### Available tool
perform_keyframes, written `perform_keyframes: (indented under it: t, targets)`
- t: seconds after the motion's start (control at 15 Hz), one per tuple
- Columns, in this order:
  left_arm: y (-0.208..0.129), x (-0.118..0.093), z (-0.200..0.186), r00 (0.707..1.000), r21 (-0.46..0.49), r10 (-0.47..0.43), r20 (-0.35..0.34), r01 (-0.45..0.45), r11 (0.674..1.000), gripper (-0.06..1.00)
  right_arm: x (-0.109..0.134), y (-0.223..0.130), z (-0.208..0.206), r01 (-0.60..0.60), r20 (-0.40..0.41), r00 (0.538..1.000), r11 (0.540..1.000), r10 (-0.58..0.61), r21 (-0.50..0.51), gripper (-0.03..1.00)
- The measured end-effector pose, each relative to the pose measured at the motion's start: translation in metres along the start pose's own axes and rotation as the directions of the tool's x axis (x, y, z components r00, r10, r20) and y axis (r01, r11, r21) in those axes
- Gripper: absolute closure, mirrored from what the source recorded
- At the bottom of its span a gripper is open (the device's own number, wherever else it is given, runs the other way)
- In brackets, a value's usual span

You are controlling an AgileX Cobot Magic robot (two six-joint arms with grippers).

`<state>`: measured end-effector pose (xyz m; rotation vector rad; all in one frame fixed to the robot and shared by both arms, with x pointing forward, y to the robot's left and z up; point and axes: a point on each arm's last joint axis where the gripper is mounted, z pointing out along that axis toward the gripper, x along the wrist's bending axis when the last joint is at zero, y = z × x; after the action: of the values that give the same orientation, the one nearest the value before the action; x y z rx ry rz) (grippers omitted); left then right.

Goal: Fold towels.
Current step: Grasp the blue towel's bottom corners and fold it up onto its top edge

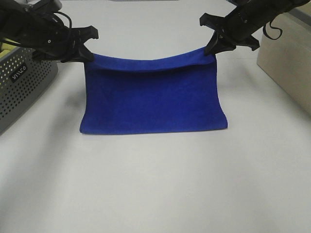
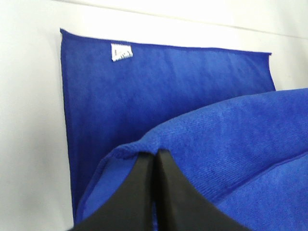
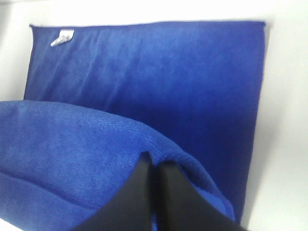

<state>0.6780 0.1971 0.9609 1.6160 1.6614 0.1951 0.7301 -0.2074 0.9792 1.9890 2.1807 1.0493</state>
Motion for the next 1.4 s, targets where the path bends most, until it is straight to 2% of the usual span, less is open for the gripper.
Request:
perform_keyframes:
  t: [0.2, 0.4, 0.67, 0.73, 0.8, 0.87, 1.0, 1.07, 1.13, 1.27, 1.4]
  targets:
    - [0.019, 0.008, 0.033, 0.999, -0.059, 0.031, -0.016, -0.032, 0.998, 0.94, -0.019, 0.022, 0.020, 0.005, 0.003, 1.000, 0.998, -0.005, -0.056, 0.97]
    - [0.032, 0.014, 0.063, 0.999, -0.099, 0.053, -0.014, -0.054, 0.994, 0.94, -0.035, 0.024, 0.048, -0.004, 0.016, 1.000, 0.997, 0.005, -0.077, 0.97]
    - [0.027, 0.028, 0.099, 0.998, -0.098, 0.059, -0.029, -0.061, 0.993, 0.94, -0.051, 0.018, 0.076, -0.021, 0.036, 0.999, 0.995, 0.024, -0.095, 0.97]
    - [0.025, 0.030, 0.103, 0.998, -0.095, 0.058, -0.033, -0.061, 0.994, 0.92, -0.054, 0.017, 0.080, -0.021, 0.040, 0.999, 0.995, 0.025, -0.095, 0.97]
    - [0.024, 0.032, 0.105, 0.998, -0.094, 0.057, -0.036, -0.060, 0.994, 0.84, -0.055, 0.016, 0.081, -0.020, 0.041, 0.999, 0.995, 0.024, -0.095, 0.93]
    - [0.025, 0.032, 0.105, 0.998, -0.099, 0.057, -0.037, -0.060, 0.993, 0.73, -0.055, 0.016, 0.082, -0.020, 0.042, 0.999, 0.995, 0.024, -0.096, 0.85]
    - [0.026, 0.032, 0.105, 0.997, -0.109, 0.057, -0.043, -0.061, 0.992, 0.41, -0.054, 0.016, 0.082, -0.026, 0.034, 0.999, 0.995, 0.029, -0.093, 0.50]
    - [0.026, 0.032, 0.105, 0.997, -0.109, 0.056, -0.044, -0.061, 0.992, 0.30, -0.053, 0.014, 0.082, -0.029, 0.024, 0.999, 0.997, 0.031, -0.067, 0.31]
    - [0.026, 0.032, 0.105, 0.997, -0.108, 0.058, -0.043, -0.062, 0.992, 0.25, -0.052, 0.010, 0.082, -0.029, 0.013, 0.999, 0.999, 0.030, -0.029, 0.20]
    - [0.021, 0.030, 0.105, 0.997, -0.057, 0.074, -0.017, -0.075, 0.996, 0.22, -0.050, 0.003, 0.080, -0.018, -0.001, 1.000, 0.999, 0.018, 0.051, 0.13]
    - [0.010, 0.026, 0.105, 0.992, 0.057, 0.118, 0.035, -0.120, 0.991, 0.22, -0.046, -0.002, 0.074, 0.002, -0.014, 1.000, 0.991, 0.000, 0.137, 0.12]
